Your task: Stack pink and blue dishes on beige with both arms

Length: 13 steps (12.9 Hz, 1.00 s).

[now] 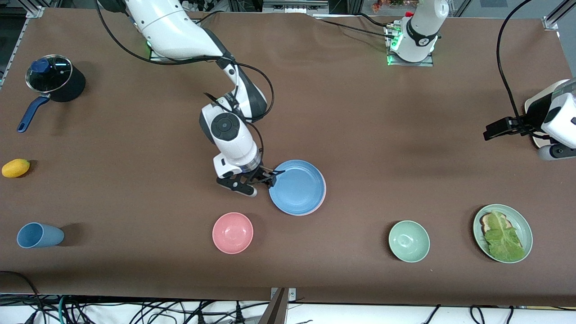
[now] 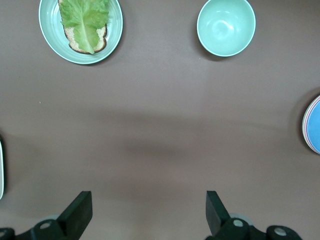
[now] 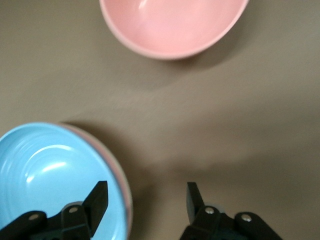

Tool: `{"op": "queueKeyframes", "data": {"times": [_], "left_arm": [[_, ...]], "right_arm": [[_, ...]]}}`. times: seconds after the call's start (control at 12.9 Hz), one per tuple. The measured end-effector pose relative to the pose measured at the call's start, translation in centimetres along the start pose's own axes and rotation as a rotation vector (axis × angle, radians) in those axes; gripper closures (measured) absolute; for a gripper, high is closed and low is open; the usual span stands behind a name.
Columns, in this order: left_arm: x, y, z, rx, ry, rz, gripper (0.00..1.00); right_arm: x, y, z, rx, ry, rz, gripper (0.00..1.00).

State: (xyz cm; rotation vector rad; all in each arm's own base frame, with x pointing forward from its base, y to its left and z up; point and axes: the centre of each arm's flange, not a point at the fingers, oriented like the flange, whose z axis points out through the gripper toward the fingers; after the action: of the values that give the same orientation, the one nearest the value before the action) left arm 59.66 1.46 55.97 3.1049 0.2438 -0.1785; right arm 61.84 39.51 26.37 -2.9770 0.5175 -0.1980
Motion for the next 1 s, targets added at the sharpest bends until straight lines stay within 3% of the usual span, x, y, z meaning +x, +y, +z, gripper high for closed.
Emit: {"op": "queueKeyframes", "data": {"times": [0.15, 0.23, 0.39, 0.77, 1.0], "left_arm": [[0.0, 0.0, 0.0, 0.0, 0.0, 0.0, 0.0], [0.0, 0.0, 0.0, 0.0, 0.0, 0.0, 0.0], [0.0, 0.0, 0.0, 0.0, -0.001, 0.0, 0.0], [0.0, 0.0, 0.1, 0.0, -0.001, 0.0, 0.0], [0.0, 0.0, 0.1, 0.0, -0.001, 0.001, 0.0]], "right_arm": [[2.6, 2.5, -2.4, -0.07, -0.006, -0.085, 0.12], [4.2, 4.3, -3.4, -0.101, -0.006, -0.122, 0.12], [7.0, 7.9, -5.6, -0.146, -0.005, -0.158, 0.0], [10.4, 13.9, -13.1, -0.217, -0.057, -0.193, 0.0], [11.6, 16.6, -17.5, -0.215, -0.081, -0.252, 0.0]]}}
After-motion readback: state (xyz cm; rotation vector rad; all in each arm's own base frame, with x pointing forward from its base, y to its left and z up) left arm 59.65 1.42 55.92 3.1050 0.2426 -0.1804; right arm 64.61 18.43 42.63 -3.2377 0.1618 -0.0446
